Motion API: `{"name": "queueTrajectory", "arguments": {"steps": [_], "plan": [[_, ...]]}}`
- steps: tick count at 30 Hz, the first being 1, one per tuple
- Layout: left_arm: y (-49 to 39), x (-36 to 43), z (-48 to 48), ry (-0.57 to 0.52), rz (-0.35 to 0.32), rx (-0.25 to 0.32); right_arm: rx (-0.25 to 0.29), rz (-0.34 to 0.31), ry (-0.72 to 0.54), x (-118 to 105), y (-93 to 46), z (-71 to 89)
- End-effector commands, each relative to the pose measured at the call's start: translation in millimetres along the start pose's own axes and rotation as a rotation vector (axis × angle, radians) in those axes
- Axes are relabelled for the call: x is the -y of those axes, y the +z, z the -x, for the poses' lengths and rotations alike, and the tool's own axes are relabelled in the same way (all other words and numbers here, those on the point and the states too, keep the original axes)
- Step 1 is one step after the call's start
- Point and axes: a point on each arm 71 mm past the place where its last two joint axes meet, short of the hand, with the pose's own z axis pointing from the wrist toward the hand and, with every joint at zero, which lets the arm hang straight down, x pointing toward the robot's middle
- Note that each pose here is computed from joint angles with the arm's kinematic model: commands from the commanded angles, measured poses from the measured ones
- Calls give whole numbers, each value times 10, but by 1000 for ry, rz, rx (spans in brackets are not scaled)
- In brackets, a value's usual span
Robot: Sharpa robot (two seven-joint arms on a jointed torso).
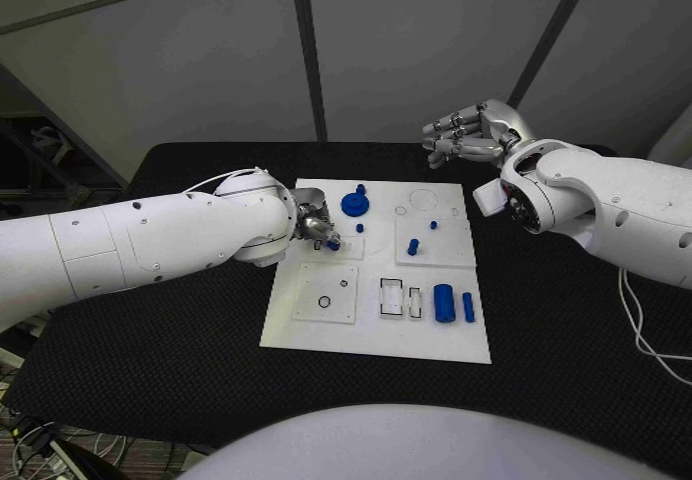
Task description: Assemble the parts on the task board
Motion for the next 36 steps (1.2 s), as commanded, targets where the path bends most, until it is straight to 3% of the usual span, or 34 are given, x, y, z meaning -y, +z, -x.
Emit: {"name": "queueTrajectory", "arguments": {"steps": [1, 22, 36], "plan": [[6, 5, -46, 15, 2, -28, -8, 6, 0, -16, 4, -4], [46, 45, -38, 11, 2, -22, -9, 2, 0, -9, -3, 7], [50, 19, -18, 3, 7, -8, -8, 0, -1, -4, -4, 15]]}}
